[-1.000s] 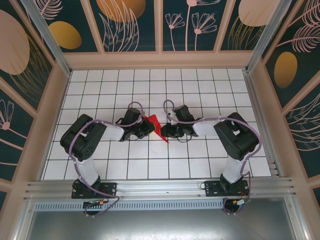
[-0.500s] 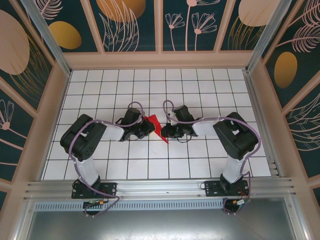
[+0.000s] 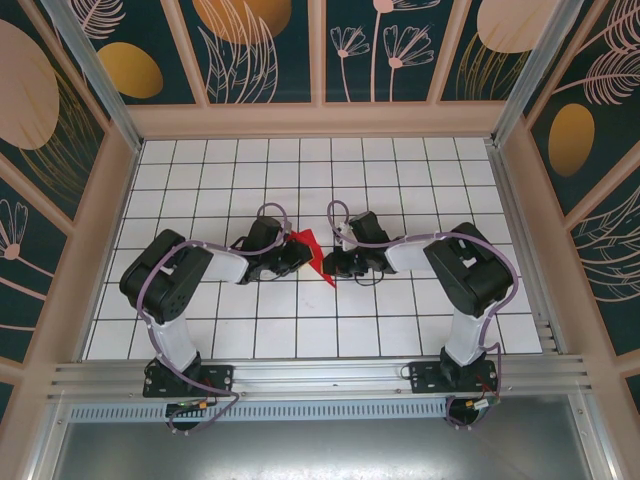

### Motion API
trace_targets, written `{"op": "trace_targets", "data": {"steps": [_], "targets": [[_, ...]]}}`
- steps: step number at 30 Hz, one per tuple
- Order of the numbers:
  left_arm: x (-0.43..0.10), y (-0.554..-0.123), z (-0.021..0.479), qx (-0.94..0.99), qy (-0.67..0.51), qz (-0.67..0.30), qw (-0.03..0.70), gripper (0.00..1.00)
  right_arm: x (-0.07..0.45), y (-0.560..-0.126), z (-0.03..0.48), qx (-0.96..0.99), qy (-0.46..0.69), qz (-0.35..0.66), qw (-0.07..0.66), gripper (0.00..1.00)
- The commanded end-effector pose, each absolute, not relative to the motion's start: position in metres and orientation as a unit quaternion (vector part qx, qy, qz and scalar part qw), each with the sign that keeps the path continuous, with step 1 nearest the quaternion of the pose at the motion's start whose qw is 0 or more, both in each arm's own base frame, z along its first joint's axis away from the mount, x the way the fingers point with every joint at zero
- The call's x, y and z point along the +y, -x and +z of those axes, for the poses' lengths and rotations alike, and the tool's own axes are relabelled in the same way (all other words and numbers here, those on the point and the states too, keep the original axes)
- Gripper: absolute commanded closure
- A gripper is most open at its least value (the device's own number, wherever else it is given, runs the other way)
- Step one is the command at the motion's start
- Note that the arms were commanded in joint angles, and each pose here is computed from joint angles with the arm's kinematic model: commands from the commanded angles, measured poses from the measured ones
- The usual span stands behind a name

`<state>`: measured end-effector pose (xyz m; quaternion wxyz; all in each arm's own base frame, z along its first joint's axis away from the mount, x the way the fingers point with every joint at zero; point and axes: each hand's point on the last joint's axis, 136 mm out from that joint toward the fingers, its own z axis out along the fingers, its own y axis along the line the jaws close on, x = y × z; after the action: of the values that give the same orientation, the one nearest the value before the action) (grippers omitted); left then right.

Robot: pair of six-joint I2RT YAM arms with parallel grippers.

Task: Fold a paper plane with a square sheet of paper (pick it up from the middle)
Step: Fold the wing for the fifth time at the center of the table.

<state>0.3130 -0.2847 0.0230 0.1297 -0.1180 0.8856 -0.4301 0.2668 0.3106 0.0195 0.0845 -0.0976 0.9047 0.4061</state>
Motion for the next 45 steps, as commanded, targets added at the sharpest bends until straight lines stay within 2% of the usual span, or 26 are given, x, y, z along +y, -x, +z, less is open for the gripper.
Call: {"op": "trace_targets", "data": {"steps": [1, 14, 22, 29, 38, 45], "targets": [[-0.295, -0.312, 0.04, 0.876, 0.083, -0.448, 0.159, 0.81, 0.304, -0.254, -0.002, 0.913, 0.082, 0.397, 0.05, 0.91], [-0.294, -0.301, 0.017, 0.894, 0.094, -0.415, 0.139, 0.84, 0.303, -0.252, -0.007, 0.915, 0.077, 0.394, 0.042, 0.91], [-0.282, -0.291, -0.011, 0.913, 0.112, -0.375, 0.115, 0.87, 0.307, -0.255, 0.021, 0.901, 0.083, 0.422, 0.054, 0.84], [-0.28, -0.29, -0.015, 0.915, 0.114, -0.369, 0.113, 0.88, 0.299, -0.245, 0.028, 0.901, 0.079, 0.424, 0.05, 0.81], [-0.278, -0.29, -0.017, 0.917, 0.118, -0.364, 0.114, 0.88, 0.287, -0.235, 0.002, 0.917, 0.065, 0.392, 0.026, 0.92], [-0.276, -0.29, -0.019, 0.919, 0.12, -0.357, 0.112, 0.88, 0.284, -0.235, -0.015, 0.925, 0.057, 0.374, 0.013, 0.93]]}}
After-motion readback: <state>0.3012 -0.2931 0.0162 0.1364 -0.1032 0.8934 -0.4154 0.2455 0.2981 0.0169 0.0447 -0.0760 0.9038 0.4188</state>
